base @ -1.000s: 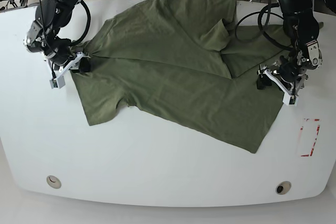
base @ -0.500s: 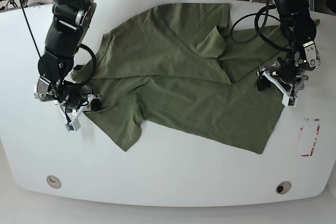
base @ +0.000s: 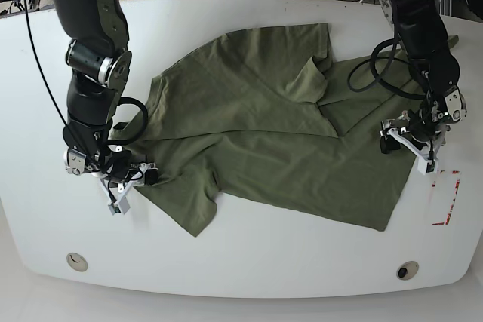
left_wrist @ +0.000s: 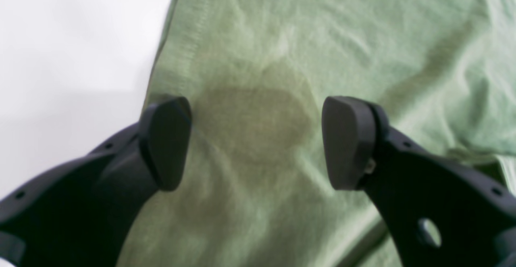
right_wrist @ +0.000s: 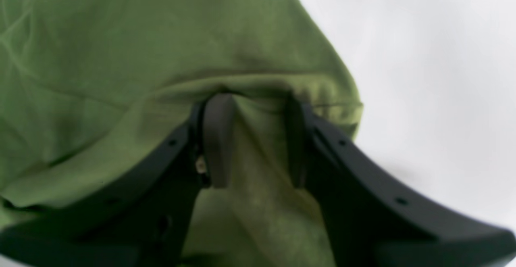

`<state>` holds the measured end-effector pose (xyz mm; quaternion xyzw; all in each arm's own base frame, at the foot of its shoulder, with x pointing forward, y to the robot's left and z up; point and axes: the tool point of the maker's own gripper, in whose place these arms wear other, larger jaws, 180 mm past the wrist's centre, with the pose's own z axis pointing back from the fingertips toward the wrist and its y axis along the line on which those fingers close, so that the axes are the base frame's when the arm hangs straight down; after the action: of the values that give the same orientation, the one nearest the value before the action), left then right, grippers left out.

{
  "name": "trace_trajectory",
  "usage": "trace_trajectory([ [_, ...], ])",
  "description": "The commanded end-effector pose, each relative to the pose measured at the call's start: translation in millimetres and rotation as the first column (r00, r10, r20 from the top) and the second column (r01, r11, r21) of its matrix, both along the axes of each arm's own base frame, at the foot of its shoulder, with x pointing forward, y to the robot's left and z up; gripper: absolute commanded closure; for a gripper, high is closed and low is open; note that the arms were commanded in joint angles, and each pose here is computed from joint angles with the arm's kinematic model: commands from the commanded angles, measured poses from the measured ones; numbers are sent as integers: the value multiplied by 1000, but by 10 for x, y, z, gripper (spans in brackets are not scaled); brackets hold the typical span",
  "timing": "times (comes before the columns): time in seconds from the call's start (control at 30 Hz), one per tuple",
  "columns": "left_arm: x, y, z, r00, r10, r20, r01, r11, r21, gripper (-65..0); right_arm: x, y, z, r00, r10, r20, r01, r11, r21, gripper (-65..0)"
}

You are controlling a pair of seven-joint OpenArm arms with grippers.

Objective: Fold the T-shirt properly
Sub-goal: 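Grasp the shirt with both grippers and drag it toward the table center, then release and regrasp the shirt's collar corner with the right gripper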

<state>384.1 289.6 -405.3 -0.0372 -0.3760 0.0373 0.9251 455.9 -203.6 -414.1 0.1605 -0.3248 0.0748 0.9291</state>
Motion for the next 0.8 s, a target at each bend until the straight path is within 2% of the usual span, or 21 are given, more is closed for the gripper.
trace_trajectory([
  [0.0,33,123,10,1000,23,-4,-23,999,40,-469,181,-93,229,999,-9,40,10,1000,-20,-214],
  [0.13,76,226,12,996,87,-4,-87,995,49,-474,270,-163,388,996,-20,89,24,999,-36,-216],
  [0.23,74,234,52,996,89,1,-89,994,57,-474,240,-258,516,993,-38,116,44,998,-46,-219],
  [0.3,115,252,173,996,85,27,-87,993,74,-474,207,-334,681,989,-45,141,54,997,-63,-252],
  [0.43,156,270,365,995,77,65,-84,991,103,-475,23,-412,894,983,-40,181,58,994,-94,-384],
  [0.47,137,268,390,995,75,66,-82,990,111,-475,-81,-426,952,982,-31,187,53,992,-114,-431],
  [0.53,149,277,484,994,70,86,-81,989,126,-475,-274,-447,1004,981,-24,192,50,990,-132,-484],
  [0.6,173,284,578,992,67,110,-82,987,139,-475,-509,-515,1065,978,-51,202,77,990,-120,-517],
  [0.77,207,257,707,989,35,142,-57,986,158,-475,-1041,-536,1007,977,-116,179,125,991,-39,-517],
])
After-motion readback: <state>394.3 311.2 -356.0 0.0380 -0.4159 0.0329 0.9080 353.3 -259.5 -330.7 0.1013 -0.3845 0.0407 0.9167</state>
